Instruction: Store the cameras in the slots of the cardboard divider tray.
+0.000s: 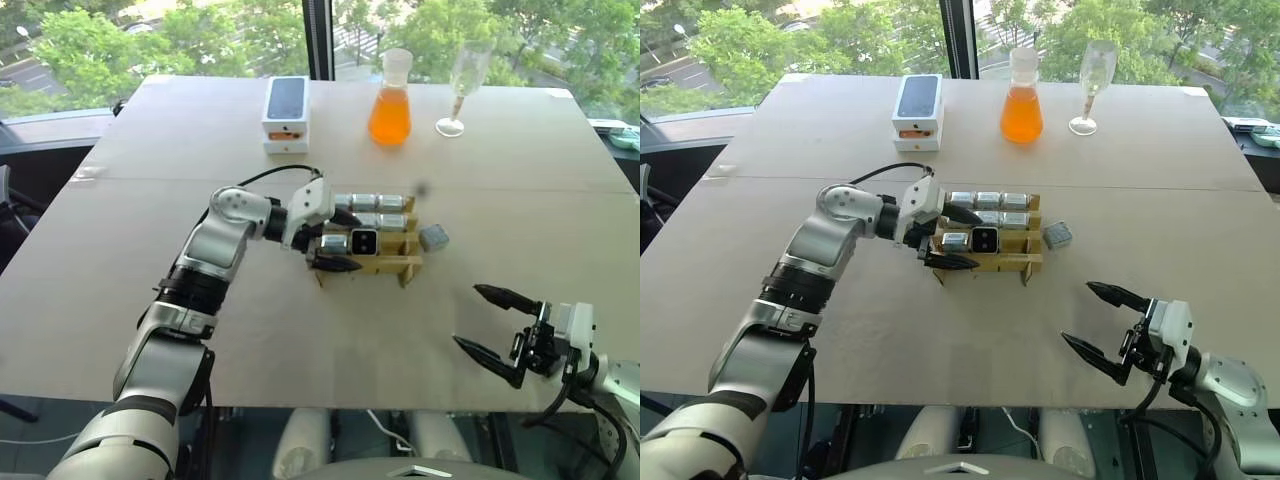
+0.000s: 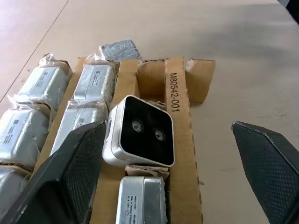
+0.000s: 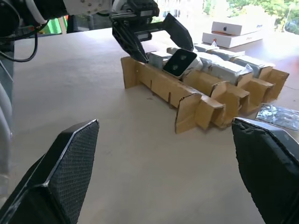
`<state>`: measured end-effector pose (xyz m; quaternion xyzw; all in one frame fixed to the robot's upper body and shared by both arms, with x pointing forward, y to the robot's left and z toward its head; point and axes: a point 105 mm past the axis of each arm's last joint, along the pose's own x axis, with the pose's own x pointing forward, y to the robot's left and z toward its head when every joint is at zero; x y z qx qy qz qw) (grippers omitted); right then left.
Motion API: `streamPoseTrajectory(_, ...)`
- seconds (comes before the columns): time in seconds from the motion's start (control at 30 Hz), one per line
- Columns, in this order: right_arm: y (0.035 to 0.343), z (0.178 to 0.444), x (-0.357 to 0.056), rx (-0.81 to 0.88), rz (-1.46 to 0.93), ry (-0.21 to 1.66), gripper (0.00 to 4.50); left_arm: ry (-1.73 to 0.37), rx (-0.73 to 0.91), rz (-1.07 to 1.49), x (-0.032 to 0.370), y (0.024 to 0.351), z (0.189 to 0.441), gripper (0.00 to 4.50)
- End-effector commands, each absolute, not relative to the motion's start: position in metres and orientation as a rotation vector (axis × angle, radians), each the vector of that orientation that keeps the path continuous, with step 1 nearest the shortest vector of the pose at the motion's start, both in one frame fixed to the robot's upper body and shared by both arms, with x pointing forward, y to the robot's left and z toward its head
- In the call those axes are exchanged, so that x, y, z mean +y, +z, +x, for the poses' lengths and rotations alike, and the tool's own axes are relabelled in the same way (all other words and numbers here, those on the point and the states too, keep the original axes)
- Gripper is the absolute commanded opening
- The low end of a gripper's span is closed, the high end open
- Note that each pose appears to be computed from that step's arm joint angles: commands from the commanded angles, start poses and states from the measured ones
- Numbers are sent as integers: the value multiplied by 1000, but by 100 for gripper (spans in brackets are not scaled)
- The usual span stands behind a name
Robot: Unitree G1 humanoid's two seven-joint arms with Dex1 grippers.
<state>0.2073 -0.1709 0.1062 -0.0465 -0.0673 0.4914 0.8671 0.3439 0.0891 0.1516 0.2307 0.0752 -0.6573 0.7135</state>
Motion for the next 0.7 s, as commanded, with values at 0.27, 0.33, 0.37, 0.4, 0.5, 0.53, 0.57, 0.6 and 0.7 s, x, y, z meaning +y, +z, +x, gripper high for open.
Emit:
streamPoseTrajectory(0.27,107,206,-169,-169,-127,1046,450,-1449,272,247,79,161,356,446)
streamPoseTrajectory(0.33,105,204,-170,-167,-129,1038,450,-1456,298,285,81,156,357,446)
streamPoseTrajectory(0.37,105,202,-170,-167,-126,1040,450,-1462,314,293,82,153,357,446)
streamPoseTrajectory(0.4,104,200,-170,-168,-121,1041,450,-1468,332,294,83,151,357,446)
streamPoseTrajectory(0.5,104,198,-170,-173,-119,1035,450,-1478,356,280,83,149,358,422)
streamPoseTrajectory(0.53,104,197,-170,-174,-120,1034,450,-1481,362,284,83,147,359,394)
streamPoseTrajectory(0.57,104,196,-169,-181,-116,1033,450,-1487,366,286,83,146,359,362)
streamPoseTrajectory(0.6,105,196,-169,-187,-114,1031,450,-1490,374,285,82,145,359,316)
streamPoseTrajectory(0.7,107,195,-168,-206,-117,1031,450,-1503,387,302,82,142,359,181)
